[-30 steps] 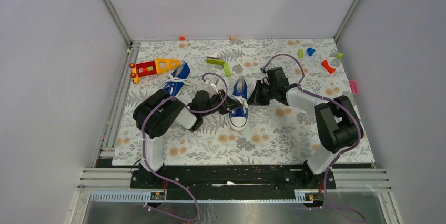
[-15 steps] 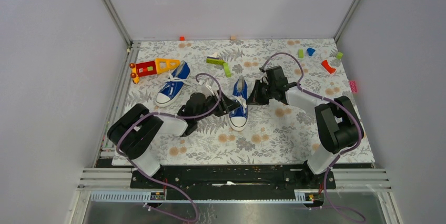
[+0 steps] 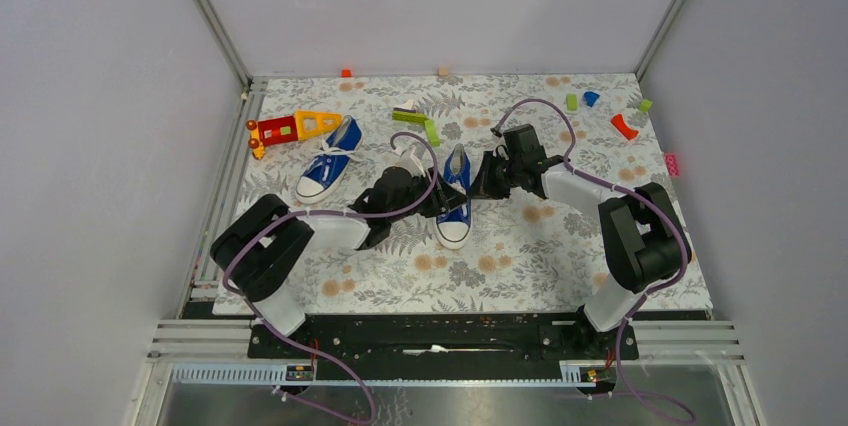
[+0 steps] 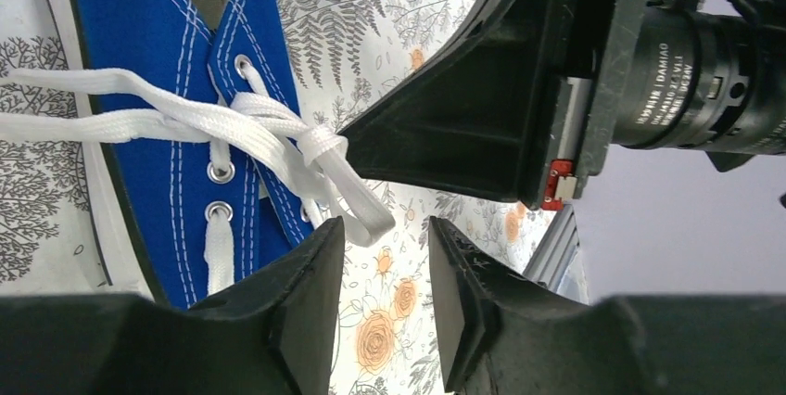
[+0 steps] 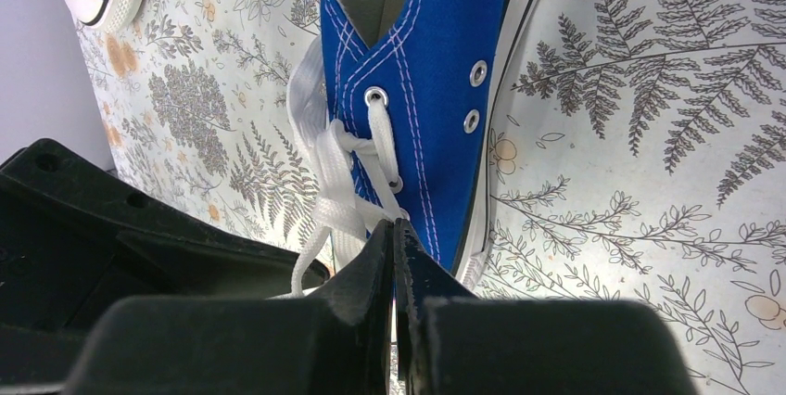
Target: Tie the shoes
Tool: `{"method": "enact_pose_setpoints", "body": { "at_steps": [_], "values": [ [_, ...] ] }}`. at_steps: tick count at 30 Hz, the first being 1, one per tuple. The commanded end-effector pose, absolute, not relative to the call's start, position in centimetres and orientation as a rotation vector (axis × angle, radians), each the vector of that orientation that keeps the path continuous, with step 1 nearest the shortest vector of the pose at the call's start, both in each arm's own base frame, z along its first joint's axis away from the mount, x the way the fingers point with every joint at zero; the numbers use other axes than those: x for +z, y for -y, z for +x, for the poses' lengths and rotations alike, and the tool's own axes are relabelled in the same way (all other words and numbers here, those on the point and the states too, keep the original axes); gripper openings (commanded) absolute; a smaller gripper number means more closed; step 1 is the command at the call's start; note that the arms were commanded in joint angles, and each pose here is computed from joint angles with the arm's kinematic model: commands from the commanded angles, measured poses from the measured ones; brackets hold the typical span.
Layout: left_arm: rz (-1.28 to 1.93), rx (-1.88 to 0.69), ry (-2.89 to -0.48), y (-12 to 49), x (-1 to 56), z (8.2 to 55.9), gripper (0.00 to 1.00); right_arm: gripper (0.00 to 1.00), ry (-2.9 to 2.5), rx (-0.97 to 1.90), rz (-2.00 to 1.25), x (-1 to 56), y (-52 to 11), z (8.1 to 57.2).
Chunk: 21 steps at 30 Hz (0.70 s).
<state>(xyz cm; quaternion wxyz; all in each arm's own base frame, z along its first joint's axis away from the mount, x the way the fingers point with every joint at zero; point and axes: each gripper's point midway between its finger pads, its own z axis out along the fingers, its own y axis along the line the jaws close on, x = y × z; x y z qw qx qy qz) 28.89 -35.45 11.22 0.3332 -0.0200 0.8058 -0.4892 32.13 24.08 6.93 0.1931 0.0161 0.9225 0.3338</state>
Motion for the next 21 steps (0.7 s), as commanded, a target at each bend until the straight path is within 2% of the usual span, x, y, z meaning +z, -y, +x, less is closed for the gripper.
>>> {"method": "enact_pose_setpoints", "body": {
  "at_steps": [1,6,10,21],
  "values": [
    [-0.033,-1.226,-2.090,36.0,11.6,30.2,0.39,0.00,-2.510,0.945,-0.013,9.5,-24.8,33.0],
    [-0.025,-1.211,-2.111,36.2,10.9,30.3,0.30,0.00,-2.506,0.940,-0.010,9.6,-24.7,33.0],
    [-0.019,-1.155,-2.139,35.5,10.2,30.8,0.00,0.00,-2.512,0.916,0.011,9.3,-24.4,33.0],
    [-0.022,-1.095,-2.178,33.1,8.8,31.3,0.00,0.00,-2.523,0.801,0.129,7.9,-22.8,33.3]
  ]
}}
